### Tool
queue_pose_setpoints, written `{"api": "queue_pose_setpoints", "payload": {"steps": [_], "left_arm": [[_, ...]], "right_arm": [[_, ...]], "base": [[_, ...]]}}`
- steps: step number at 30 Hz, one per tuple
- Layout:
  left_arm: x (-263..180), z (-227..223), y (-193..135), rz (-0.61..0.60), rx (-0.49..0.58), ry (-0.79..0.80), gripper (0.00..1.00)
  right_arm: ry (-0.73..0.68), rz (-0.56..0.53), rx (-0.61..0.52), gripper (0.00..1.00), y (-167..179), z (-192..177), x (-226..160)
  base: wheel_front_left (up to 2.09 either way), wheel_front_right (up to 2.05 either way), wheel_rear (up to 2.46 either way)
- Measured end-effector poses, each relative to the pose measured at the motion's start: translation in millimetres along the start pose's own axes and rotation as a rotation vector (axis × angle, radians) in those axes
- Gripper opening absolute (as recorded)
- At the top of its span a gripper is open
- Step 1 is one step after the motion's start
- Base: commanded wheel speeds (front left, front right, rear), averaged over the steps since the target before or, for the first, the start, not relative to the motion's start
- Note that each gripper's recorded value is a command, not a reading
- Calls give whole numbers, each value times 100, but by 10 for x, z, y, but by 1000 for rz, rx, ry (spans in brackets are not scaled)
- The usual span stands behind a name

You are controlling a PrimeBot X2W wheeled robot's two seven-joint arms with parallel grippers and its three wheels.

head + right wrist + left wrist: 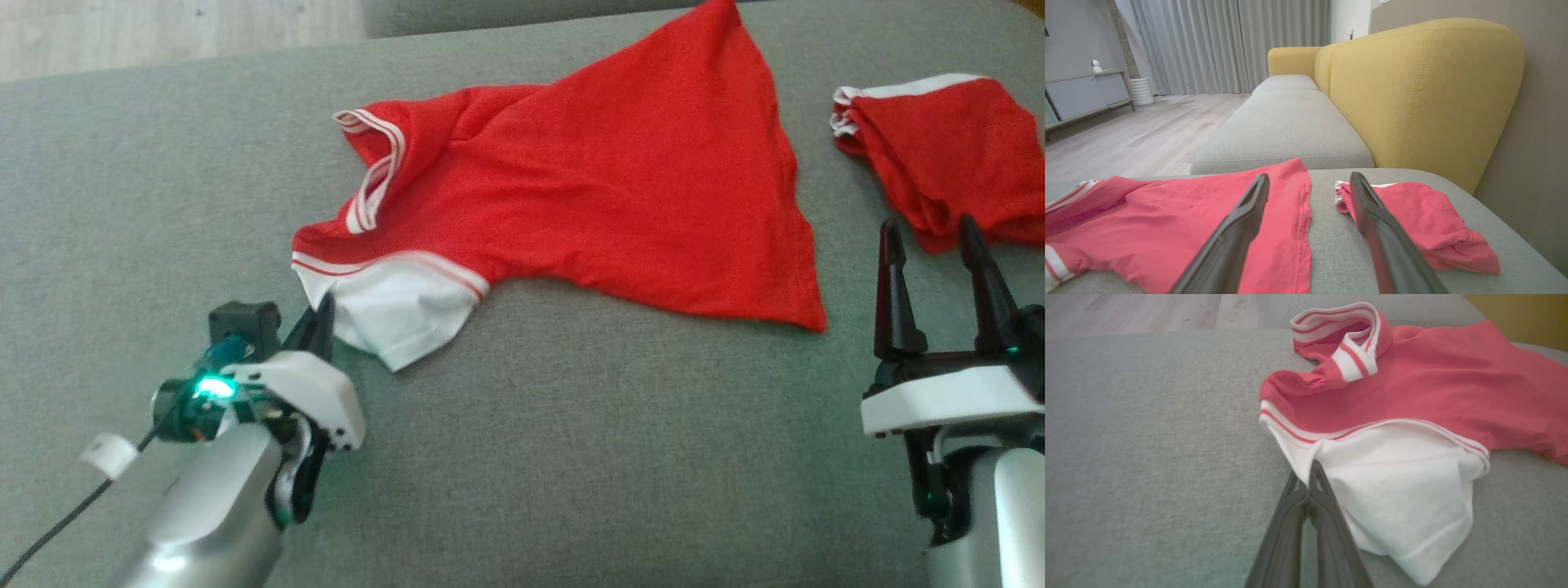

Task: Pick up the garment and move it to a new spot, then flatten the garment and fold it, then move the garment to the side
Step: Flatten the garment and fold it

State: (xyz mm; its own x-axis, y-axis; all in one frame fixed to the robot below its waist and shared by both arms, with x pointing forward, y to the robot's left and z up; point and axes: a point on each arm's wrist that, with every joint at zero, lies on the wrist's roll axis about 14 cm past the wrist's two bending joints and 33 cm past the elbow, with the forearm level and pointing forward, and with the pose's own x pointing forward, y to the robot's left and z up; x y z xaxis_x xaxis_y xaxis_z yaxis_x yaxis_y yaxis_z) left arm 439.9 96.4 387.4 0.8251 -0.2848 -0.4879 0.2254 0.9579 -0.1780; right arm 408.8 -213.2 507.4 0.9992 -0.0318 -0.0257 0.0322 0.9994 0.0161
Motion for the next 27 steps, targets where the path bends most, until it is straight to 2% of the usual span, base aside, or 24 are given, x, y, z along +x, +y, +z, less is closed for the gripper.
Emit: {"api": "queue_pose_setpoints", "payload": {"steps": [7,12,20,27], "left_arm": [[-231,-81,185,-1,46,78,0],[-244,143,228,-1,93,65,0],[-405,589,38,-34,106,-58,0],[-832,357,-145,-41,38,-34,0]], "right_arm": [[-2,18,12,100,63,5,23],[10,9,11,100,33,-35,3],[15,-14,9,100,-49,-41,-58],[43,-24,13,100,-80,-132,-137]], "base": [[0,0,0],[0,0,0],[0,0,0],[0,0,0]]}}
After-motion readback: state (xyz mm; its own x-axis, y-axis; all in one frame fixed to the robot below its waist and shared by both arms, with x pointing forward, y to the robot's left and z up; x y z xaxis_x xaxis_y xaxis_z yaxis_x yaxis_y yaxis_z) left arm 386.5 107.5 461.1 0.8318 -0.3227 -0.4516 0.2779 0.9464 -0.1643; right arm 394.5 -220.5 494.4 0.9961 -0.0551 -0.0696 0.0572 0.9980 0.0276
